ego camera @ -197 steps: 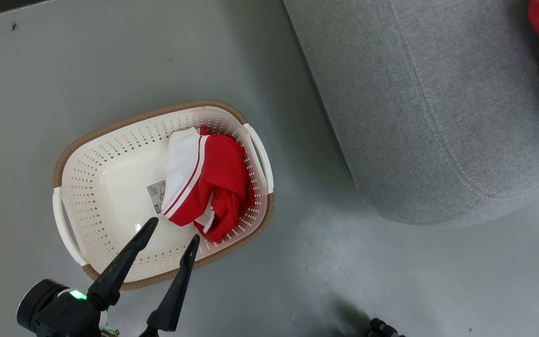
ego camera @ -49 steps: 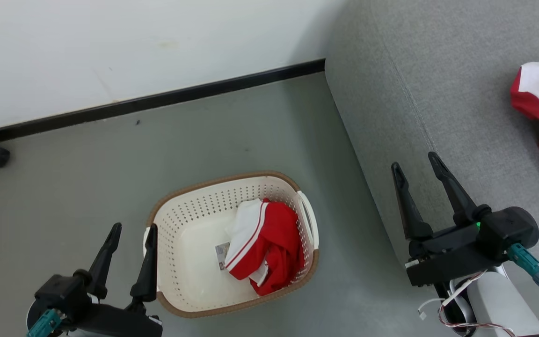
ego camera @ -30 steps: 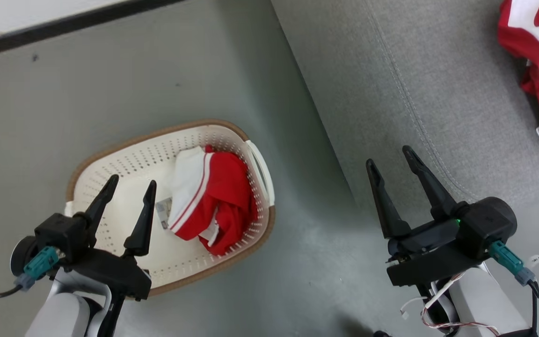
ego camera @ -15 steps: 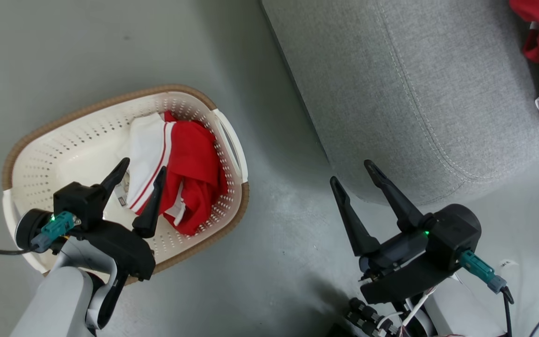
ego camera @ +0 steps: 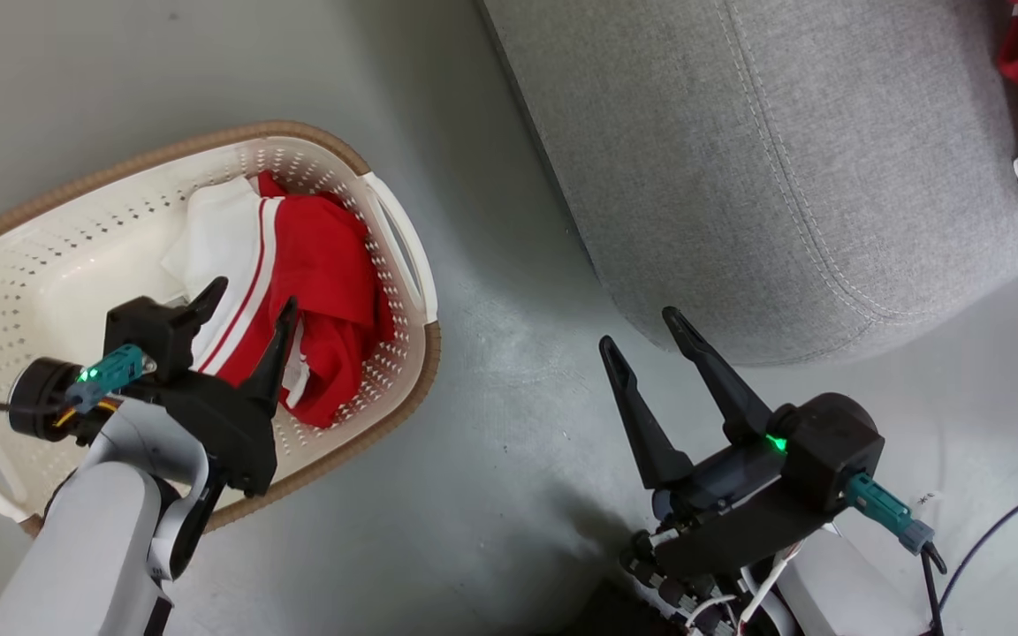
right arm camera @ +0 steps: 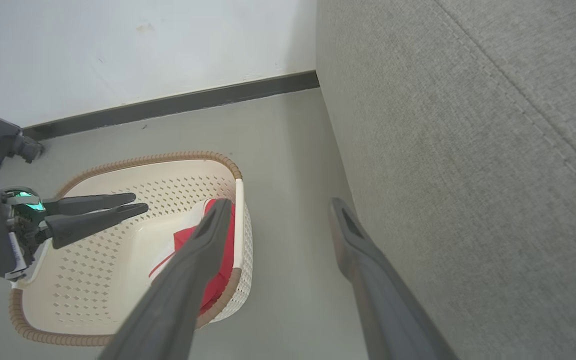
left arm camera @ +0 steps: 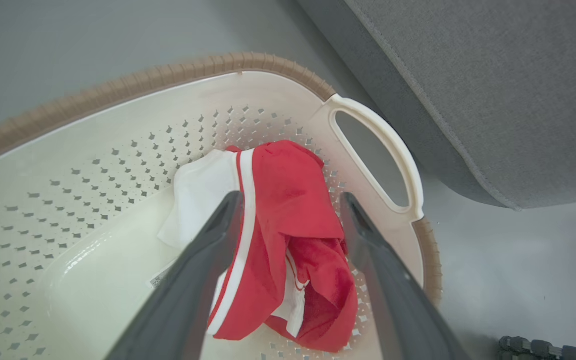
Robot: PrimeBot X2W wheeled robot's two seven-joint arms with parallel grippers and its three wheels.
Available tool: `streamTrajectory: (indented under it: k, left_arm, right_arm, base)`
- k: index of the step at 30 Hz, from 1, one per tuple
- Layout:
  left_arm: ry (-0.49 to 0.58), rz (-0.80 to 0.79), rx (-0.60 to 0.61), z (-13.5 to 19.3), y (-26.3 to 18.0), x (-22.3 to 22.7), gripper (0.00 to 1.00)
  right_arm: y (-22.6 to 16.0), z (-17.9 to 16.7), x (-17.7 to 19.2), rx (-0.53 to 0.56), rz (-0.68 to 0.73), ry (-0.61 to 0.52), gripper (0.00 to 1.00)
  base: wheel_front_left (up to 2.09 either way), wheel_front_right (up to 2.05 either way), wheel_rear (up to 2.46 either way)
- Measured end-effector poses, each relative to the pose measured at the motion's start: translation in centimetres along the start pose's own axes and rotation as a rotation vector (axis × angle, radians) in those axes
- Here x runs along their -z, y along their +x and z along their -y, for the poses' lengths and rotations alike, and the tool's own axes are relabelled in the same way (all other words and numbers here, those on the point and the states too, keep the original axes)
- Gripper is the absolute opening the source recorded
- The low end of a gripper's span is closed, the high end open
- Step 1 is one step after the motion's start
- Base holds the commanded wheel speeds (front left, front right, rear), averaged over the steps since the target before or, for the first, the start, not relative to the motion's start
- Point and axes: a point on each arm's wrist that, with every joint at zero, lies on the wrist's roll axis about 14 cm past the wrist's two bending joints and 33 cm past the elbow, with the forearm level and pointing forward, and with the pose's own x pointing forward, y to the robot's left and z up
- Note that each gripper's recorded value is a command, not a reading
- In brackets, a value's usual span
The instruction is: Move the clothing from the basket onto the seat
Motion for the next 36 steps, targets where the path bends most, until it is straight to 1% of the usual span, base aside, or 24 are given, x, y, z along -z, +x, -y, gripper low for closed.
streamTrajectory:
  k: [11,16,22,32,36]
  left_arm:
    - [-0.011,-0.112,-0.012,0.0,2.1,2.4,1.0]
    - [-0.007,-0.146,0.003,0.7,2.9,3.1,1.0]
    - [-0.011,-0.169,0.017,1.3,3.4,3.4,1.0]
    - [-0.02,-0.209,0.011,1.0,3.5,4.7,1.0]
    - [-0.025,-0.205,0.008,0.7,3.9,4.4,1.0]
  right_arm:
    - [0.2,-0.1,1.1,0.019,-0.037,0.031,1.0]
    - [0.0,0.4,1.6,0.045,-0.054,0.03,1.0]
    - [-0.2,0.7,2.0,0.063,-0.066,0.034,1.0]
    - [-0.2,1.1,2.7,0.085,-0.085,0.032,1.0]
    - [-0.2,1.4,3.1,0.096,-0.096,0.035,1.0]
  base:
    - [0.0,0.0,0.0]
    - [0.0,0.0,0.0]
    - [0.0,0.0,0.0]
    - [0.0,0.0,0.0]
    - [0.0,0.0,0.0]
